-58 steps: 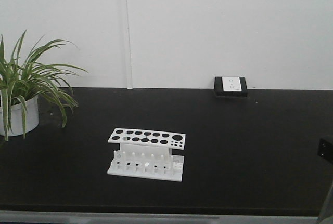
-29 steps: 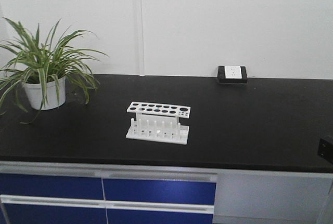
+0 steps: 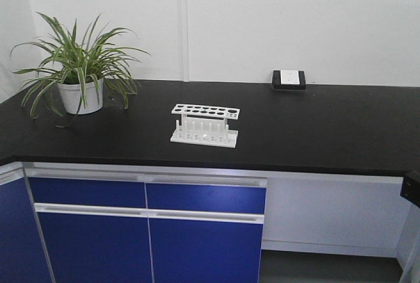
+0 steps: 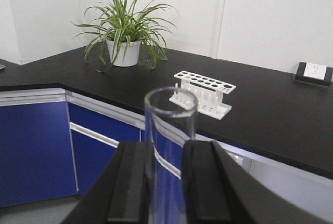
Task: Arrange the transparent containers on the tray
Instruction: 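Drive the base to the counter with the yellow tray, holding both tubes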
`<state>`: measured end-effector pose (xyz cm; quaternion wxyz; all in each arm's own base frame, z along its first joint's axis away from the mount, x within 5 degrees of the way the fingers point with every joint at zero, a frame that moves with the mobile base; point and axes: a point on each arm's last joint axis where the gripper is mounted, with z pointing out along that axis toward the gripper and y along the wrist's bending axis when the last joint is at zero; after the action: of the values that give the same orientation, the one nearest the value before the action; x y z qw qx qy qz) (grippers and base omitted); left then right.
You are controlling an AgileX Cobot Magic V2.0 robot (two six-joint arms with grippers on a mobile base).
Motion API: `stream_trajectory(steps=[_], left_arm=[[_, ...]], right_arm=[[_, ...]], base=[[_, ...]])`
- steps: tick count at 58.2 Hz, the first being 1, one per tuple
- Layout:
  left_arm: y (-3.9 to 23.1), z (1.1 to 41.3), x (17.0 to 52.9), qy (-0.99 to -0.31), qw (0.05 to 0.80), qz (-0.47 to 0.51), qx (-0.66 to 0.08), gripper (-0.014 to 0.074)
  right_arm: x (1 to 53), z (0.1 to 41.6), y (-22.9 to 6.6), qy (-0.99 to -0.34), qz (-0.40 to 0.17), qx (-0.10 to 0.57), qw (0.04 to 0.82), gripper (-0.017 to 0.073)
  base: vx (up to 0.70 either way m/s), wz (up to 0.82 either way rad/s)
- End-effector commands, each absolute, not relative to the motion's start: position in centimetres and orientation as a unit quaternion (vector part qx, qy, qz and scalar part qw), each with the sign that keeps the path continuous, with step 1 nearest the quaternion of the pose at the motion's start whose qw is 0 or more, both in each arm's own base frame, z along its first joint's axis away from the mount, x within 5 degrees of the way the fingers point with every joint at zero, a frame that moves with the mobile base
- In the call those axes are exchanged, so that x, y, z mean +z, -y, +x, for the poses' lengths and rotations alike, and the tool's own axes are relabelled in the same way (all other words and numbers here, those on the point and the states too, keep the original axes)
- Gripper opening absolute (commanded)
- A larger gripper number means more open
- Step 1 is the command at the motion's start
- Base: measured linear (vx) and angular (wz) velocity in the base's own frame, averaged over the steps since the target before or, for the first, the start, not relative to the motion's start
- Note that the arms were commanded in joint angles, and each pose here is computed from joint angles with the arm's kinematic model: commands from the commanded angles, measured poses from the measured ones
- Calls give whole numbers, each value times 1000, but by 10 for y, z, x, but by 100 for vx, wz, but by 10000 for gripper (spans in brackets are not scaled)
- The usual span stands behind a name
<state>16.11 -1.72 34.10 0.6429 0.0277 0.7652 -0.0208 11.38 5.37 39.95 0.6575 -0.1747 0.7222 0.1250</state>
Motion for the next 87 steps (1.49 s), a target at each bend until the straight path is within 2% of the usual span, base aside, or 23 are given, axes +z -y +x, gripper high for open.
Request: stream_trajectory(steps=[1, 41, 87], left_arm=[[21, 160, 359, -733, 678, 37, -41, 111], [21, 160, 359, -733, 678, 38, -40, 111], [21, 160, 359, -733, 678, 38, -40, 111]], right_arm=[[416, 113, -53, -684, -172, 130, 697, 75], [416, 113, -53, -684, -172, 130, 697, 75], [416, 113, -53, -685, -172, 130, 696, 75]], base=[[-35, 1], [-30, 9], [-14, 57]])
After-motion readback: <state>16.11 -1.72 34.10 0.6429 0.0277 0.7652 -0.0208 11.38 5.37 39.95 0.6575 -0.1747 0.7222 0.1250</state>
